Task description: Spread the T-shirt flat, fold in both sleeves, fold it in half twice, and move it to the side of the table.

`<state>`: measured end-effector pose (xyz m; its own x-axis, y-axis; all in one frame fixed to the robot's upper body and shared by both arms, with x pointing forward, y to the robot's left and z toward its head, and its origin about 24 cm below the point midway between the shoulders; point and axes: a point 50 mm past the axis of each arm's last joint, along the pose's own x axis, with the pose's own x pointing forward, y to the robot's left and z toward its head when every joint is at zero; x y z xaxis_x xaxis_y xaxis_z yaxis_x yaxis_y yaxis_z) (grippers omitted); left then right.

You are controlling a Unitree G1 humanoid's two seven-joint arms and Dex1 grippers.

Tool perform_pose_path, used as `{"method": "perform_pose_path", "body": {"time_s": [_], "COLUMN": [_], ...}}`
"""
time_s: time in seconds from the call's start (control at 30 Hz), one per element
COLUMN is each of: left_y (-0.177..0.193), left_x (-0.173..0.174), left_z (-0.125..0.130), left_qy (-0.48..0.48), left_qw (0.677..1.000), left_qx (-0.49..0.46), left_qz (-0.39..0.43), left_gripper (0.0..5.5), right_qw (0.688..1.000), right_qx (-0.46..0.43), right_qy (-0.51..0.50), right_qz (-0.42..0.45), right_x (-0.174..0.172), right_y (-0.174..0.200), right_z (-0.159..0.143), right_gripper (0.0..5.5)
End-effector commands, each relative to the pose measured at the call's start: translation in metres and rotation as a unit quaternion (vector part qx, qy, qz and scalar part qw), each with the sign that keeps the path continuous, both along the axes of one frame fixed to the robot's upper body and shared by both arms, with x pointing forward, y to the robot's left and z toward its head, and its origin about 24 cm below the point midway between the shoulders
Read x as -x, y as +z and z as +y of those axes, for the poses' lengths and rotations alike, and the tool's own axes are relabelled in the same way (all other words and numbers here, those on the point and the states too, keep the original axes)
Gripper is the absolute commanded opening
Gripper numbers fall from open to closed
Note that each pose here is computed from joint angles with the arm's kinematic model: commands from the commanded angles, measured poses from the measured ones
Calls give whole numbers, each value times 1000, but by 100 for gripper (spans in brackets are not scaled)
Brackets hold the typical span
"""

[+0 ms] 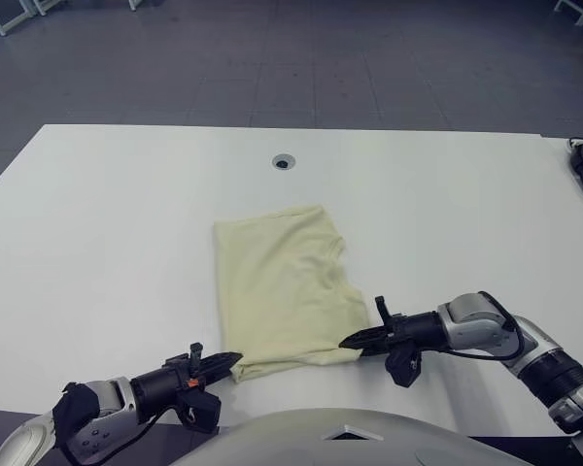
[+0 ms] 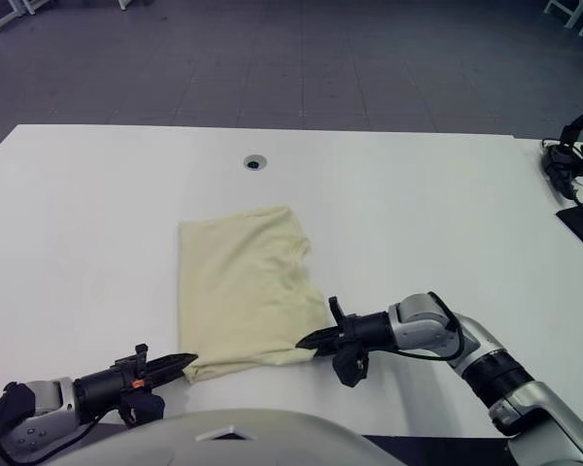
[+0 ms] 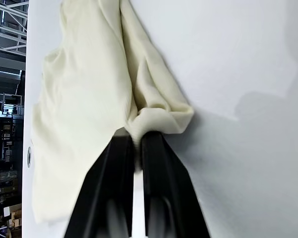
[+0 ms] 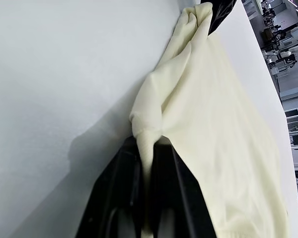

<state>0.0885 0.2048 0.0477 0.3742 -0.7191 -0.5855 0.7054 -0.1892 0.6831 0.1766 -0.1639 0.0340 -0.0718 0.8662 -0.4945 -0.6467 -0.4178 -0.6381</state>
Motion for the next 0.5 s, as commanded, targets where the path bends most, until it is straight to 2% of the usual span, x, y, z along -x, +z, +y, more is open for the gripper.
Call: {"method": "perform_pose_path", "body": {"time_s": [0.03, 0.13, 0.3, 0.37, 0.5], "left_y": [-1, 7, 26, 35, 53], "left_x": [3, 2, 15, 18, 16], "left_z": [5, 4, 5, 11, 29], "left_qy": [12, 45, 83, 91, 108], "left_qw": [999, 995, 962, 944, 925], "left_qx": [-13, 27, 97, 116, 150], "left_qz": [35, 83, 241, 294, 331], "left_gripper": [4, 4, 4, 4, 4], "right_qw": [997, 981, 918, 896, 878], "right_qx": [32, 31, 1, -13, -40], "right_qy": [-31, -75, -82, -76, -79], "right_qz": [57, 175, 389, 438, 471], "right_x": [1, 8, 23, 26, 24], "right_y": [-7, -1, 39, 54, 73], "right_z": [-8, -13, -18, -20, -25], "right_gripper": [3, 2, 2, 2, 2]}}
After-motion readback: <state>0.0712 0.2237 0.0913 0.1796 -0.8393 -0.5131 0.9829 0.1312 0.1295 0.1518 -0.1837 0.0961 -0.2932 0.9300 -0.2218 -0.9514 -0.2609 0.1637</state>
